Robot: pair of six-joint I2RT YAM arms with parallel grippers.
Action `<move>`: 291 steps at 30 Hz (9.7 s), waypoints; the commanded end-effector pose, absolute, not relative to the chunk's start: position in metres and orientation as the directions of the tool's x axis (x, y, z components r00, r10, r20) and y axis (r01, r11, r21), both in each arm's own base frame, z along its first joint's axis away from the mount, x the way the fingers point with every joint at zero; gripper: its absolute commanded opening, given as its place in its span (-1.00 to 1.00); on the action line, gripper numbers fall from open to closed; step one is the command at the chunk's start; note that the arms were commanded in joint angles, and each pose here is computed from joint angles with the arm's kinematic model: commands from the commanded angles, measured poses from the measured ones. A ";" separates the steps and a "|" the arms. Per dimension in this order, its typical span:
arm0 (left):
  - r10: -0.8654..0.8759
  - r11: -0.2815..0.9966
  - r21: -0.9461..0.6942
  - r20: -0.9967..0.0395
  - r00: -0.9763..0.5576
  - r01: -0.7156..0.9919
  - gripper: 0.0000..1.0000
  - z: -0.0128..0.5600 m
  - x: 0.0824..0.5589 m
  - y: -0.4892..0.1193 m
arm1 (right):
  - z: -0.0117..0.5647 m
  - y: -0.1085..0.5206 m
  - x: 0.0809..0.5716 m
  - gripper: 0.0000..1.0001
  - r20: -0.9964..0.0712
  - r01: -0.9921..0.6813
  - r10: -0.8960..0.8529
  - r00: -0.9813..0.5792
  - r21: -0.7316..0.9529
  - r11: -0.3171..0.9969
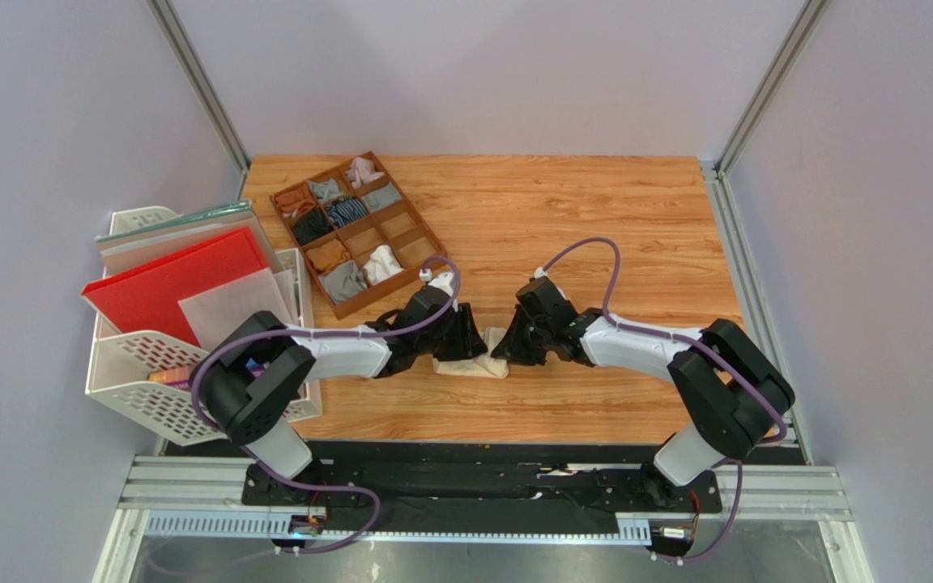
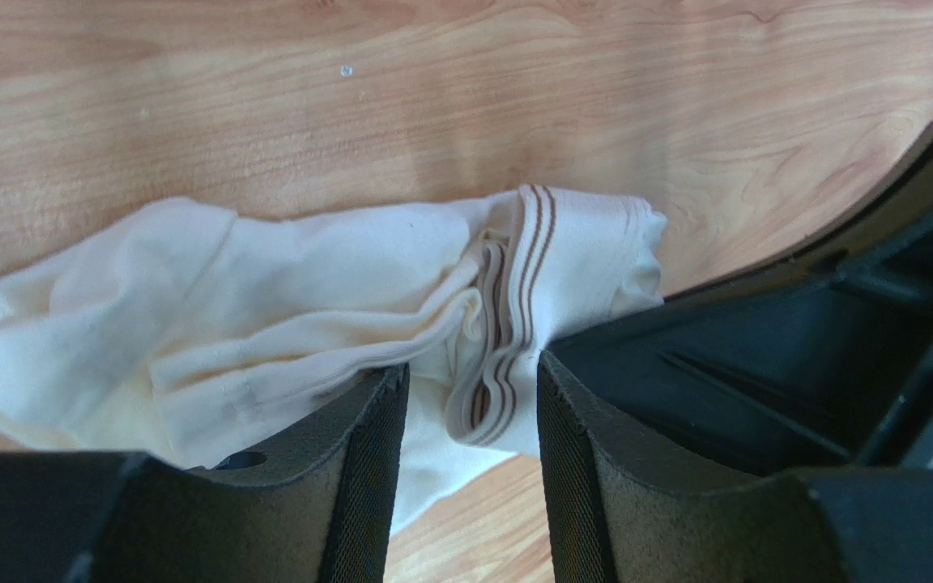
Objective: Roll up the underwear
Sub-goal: Roll the underwear at the center of the board.
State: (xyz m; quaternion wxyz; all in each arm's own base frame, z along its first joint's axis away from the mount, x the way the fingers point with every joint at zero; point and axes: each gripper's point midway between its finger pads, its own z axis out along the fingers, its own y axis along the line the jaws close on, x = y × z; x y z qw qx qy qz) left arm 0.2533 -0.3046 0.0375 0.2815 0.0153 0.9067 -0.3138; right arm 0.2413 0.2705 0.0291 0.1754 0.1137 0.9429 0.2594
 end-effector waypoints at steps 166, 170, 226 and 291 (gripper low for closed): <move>-0.290 0.651 -0.716 -0.541 -0.790 0.251 -1.00 0.067 0.240 -0.346 | 0.055 0.262 0.246 -0.94 -0.372 -0.078 -0.118 -0.921 -0.121 0.990; -0.281 0.648 -0.712 -0.554 -0.784 0.271 -1.00 0.072 0.241 -0.348 | 0.059 0.260 0.246 -0.94 -0.382 -0.076 -0.115 -0.917 -0.118 0.990; -0.205 0.460 -0.806 -0.506 -0.838 0.373 -1.00 0.092 0.222 -0.382 | 0.084 0.265 0.211 0.18 -0.468 -0.350 -0.200 -0.861 0.259 0.900; -0.315 0.539 -0.804 -0.467 -0.826 0.249 -0.01 0.069 0.221 -0.309 | 0.037 0.305 0.228 0.17 -0.392 -0.238 -0.087 -0.916 0.356 0.904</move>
